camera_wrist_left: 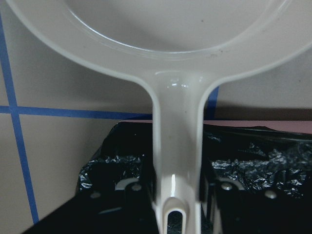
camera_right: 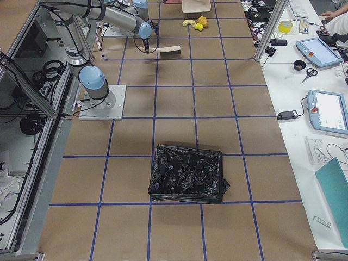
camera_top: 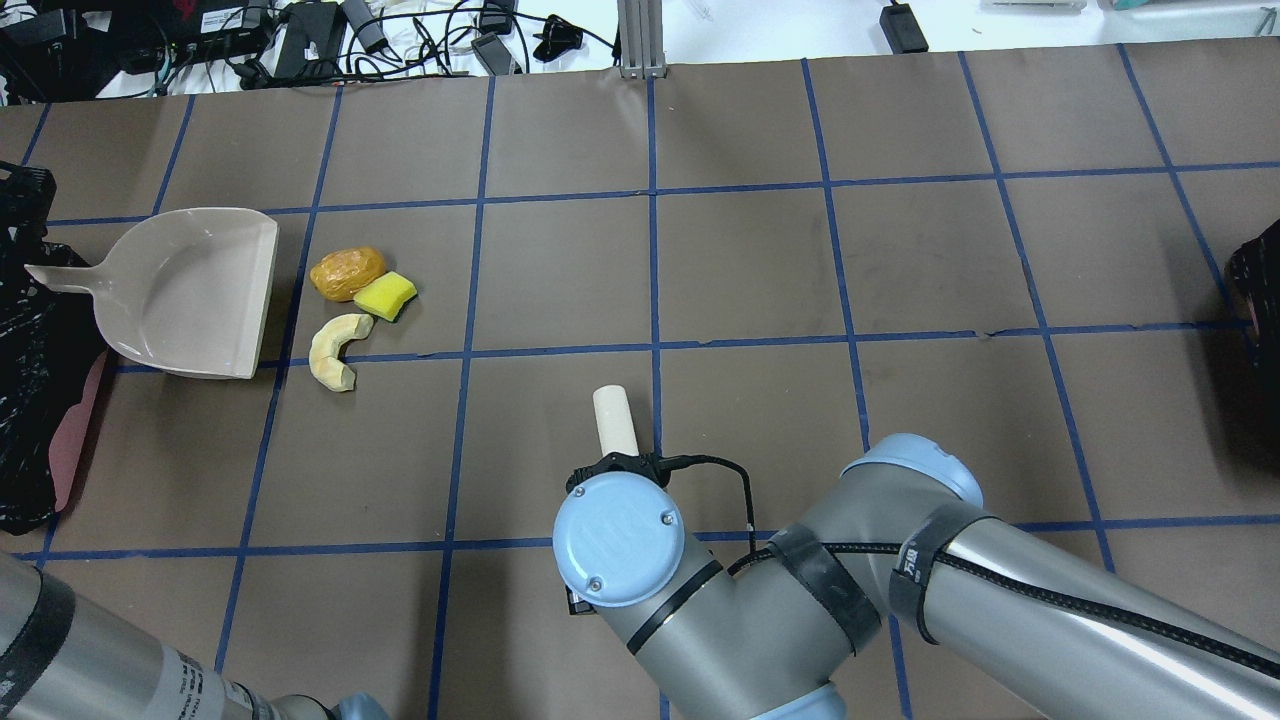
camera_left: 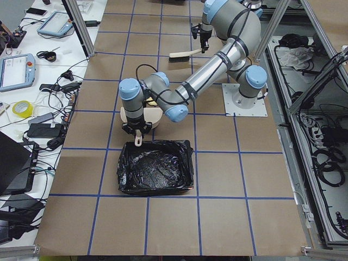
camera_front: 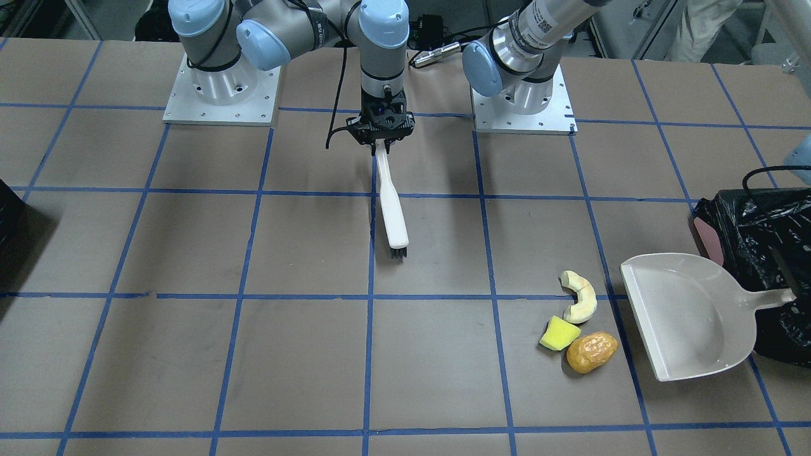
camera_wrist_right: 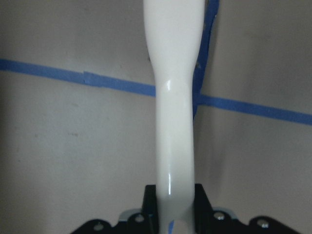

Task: Sweep and dump trash in nearest bin
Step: 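Swing the brush with the right gripper over to the trash pile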

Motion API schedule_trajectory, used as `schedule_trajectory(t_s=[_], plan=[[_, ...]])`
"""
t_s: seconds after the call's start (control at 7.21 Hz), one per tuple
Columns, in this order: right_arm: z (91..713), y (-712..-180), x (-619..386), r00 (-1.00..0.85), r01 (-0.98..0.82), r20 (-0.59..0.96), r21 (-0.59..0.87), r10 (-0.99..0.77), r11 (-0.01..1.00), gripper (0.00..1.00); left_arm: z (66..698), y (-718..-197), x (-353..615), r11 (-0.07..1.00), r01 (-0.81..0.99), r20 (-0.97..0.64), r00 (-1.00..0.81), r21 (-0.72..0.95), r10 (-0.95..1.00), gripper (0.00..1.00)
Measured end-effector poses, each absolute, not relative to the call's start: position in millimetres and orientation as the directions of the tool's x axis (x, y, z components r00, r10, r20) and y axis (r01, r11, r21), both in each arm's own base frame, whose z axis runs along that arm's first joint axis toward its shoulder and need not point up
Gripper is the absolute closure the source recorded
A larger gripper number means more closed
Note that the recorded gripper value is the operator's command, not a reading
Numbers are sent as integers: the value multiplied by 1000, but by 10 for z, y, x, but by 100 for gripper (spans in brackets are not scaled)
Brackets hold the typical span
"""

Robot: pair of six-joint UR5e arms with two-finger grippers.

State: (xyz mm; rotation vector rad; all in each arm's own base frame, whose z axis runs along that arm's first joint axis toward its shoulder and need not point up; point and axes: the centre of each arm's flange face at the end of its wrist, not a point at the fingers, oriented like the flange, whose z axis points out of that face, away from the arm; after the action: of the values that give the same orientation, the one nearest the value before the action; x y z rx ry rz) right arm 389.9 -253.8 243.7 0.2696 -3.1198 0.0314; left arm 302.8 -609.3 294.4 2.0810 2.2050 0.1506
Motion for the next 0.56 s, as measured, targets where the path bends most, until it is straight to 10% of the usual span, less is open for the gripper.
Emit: schedule_trajectory(t_s=[0.56], plan=[[3414, -3559, 4517, -996, -90, 26, 11, -90, 996, 100, 2850, -6171, 2897, 39, 989, 6, -40, 142, 999, 100]])
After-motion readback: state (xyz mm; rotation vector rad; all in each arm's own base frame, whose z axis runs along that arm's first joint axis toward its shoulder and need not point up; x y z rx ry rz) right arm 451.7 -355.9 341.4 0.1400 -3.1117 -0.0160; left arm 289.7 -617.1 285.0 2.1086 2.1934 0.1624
